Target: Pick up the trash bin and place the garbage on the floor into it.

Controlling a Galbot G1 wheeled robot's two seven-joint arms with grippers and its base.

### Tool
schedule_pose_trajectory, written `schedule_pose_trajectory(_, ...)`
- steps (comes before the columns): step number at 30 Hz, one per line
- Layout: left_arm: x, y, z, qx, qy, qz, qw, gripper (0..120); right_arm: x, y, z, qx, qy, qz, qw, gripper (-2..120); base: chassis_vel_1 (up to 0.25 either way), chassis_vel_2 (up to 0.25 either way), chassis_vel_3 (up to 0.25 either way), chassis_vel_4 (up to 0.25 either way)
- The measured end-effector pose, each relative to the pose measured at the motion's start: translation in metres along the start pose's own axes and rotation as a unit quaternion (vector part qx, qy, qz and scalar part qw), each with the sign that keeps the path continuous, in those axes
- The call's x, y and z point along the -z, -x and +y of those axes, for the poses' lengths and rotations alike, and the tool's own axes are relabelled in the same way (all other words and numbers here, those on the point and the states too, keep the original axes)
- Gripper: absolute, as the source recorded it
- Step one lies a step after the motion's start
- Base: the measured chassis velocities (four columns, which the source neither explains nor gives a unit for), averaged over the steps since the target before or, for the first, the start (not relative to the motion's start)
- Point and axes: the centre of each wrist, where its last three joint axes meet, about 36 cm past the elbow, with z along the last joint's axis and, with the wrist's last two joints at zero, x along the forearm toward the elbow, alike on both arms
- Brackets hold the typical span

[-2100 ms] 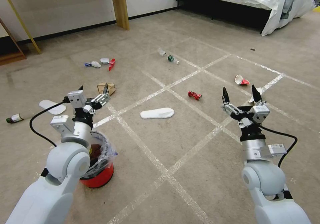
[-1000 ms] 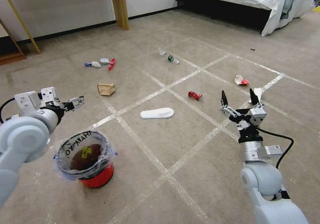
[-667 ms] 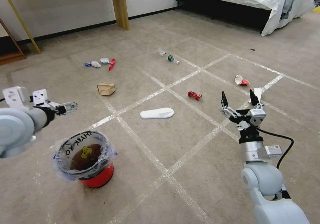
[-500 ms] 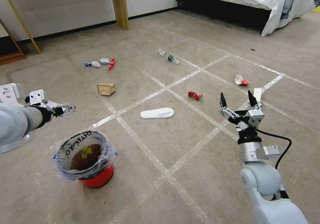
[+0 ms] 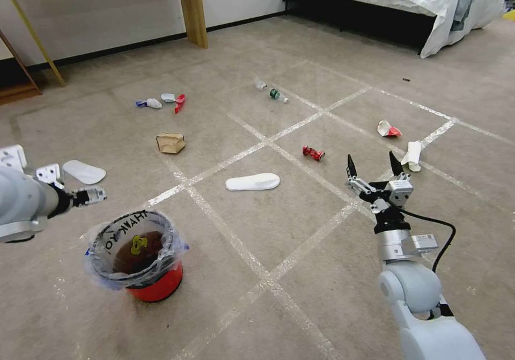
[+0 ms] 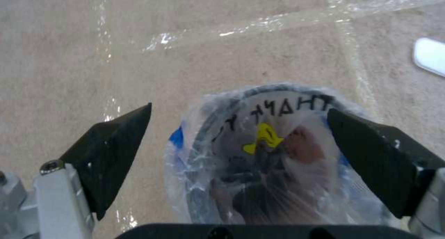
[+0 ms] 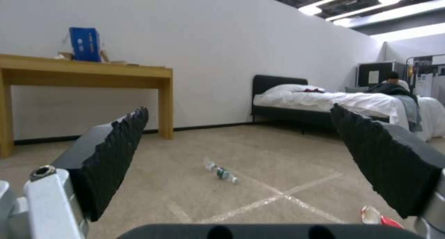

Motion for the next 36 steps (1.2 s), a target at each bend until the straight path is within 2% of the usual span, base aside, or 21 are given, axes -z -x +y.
schedule_pose_trajectory(4, -0.003, 0.011, 0.003, 0.001, -0.006, 0.011, 0.9999, 100, -0.001, -0.001, 0.001, 0.000, 0.001, 0.001, 1.000, 100, 0.000, 0.000, 0.000, 0.000)
schedule_pose_trajectory(7, -0.013, 0.023, 0.002, 0.004, -0.006, 0.023, 0.9997, 100, -0.002, -0.001, 0.001, -0.001, 0.001, 0.002, 1.000, 100, 0.000, 0.000, 0.000, 0.000)
schedule_pose_trajectory(19, -0.020, 0.038, 0.003, 0.015, -0.007, 0.041, 0.9990, 100, -0.005, -0.002, 0.002, -0.002, 0.002, 0.004, 1.000, 100, 0.000, 0.000, 0.000, 0.000)
schedule_pose_trajectory(29, -0.028, 0.060, 0.007, 0.028, -0.020, 0.064, 0.9973, 100, -0.009, -0.005, 0.004, -0.001, 0.003, 0.008, 1.000, 100, 0.000, 0.000, 0.000, 0.000)
schedule_pose_trajectory(31, -0.033, 0.072, 0.006, 0.034, -0.023, 0.075, 0.9964, 100, -0.010, -0.005, 0.004, -0.001, 0.002, 0.008, 1.000, 100, 0.000, 0.000, 0.000, 0.000)
schedule_pose_trajectory(35, -0.037, 0.082, 0.006, 0.036, -0.027, 0.084, 0.9955, 100, -0.010, -0.004, 0.004, 0.000, 0.003, 0.008, 1.000, 100, 0.000, 0.000, 0.000, 0.000)
schedule_pose_trajectory(36, -0.040, 0.091, 0.006, 0.040, -0.031, 0.090, 0.9947, 100, -0.011, -0.003, 0.005, 0.001, 0.004, 0.008, 1.000, 100, 0.000, 0.000, 0.000, 0.000)
